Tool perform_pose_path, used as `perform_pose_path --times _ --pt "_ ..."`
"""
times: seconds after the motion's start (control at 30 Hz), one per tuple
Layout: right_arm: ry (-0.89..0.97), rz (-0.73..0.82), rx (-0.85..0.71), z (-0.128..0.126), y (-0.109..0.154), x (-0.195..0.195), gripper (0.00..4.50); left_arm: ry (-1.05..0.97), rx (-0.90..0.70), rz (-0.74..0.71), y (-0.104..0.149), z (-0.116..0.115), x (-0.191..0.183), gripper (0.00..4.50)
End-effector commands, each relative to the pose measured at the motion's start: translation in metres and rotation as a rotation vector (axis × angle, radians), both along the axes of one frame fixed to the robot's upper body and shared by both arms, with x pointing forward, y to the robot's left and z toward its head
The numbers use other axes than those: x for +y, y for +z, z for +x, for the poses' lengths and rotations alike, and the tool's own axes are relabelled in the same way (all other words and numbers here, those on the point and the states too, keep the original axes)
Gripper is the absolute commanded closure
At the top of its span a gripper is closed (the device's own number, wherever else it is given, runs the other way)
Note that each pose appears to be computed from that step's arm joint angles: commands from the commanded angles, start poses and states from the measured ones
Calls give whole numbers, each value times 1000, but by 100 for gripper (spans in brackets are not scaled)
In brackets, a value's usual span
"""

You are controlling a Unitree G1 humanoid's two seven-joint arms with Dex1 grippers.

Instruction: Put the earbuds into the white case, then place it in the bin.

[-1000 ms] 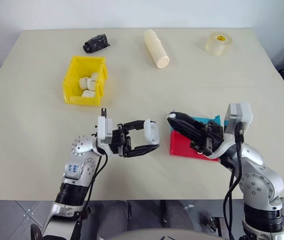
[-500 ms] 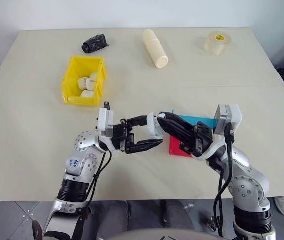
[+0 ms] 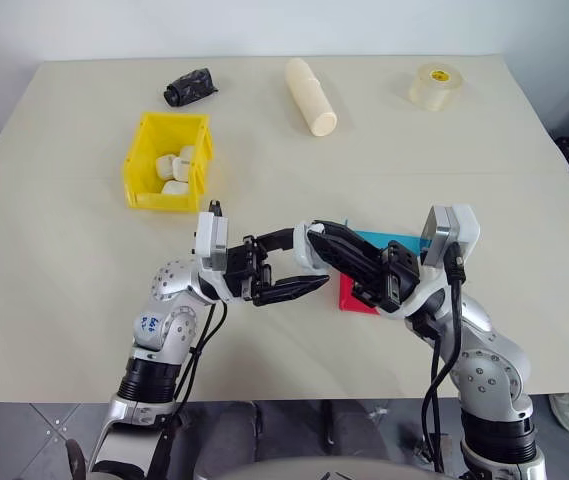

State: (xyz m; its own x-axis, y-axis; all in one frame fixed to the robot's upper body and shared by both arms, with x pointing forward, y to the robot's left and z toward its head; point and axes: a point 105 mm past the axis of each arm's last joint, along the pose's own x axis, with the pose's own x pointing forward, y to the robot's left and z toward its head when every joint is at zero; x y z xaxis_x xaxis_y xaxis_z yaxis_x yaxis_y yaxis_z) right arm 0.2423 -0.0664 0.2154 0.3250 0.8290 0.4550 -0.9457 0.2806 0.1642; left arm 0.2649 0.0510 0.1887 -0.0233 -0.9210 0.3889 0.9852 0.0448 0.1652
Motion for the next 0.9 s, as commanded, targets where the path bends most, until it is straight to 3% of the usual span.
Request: perform_pose_path --times 0.03,0.2,0.37,0.43,0.67,0.9 --pt "1 4 -19 -2 4 -4 413 -15 -66 -30 16 -7 -2 170" --pt "-36 -24 -72 -3 19 -24 413 31 -61 17 6 -3 10 170" --pt "-57 -152 -93 -5 20 -47 413 70 -43 74 -11 -3 25 170" --pt "-72 -243 -66 -2 11 -58 413 75 -39 89 -17 -5 28 170" --pt "-176 -782 52 27 -66 -102 413 82 -56 67 -15 -10 24 170" --pt "-182 -1007 43 46 -94 -112 413 88 -84 45 -11 -13 18 170"
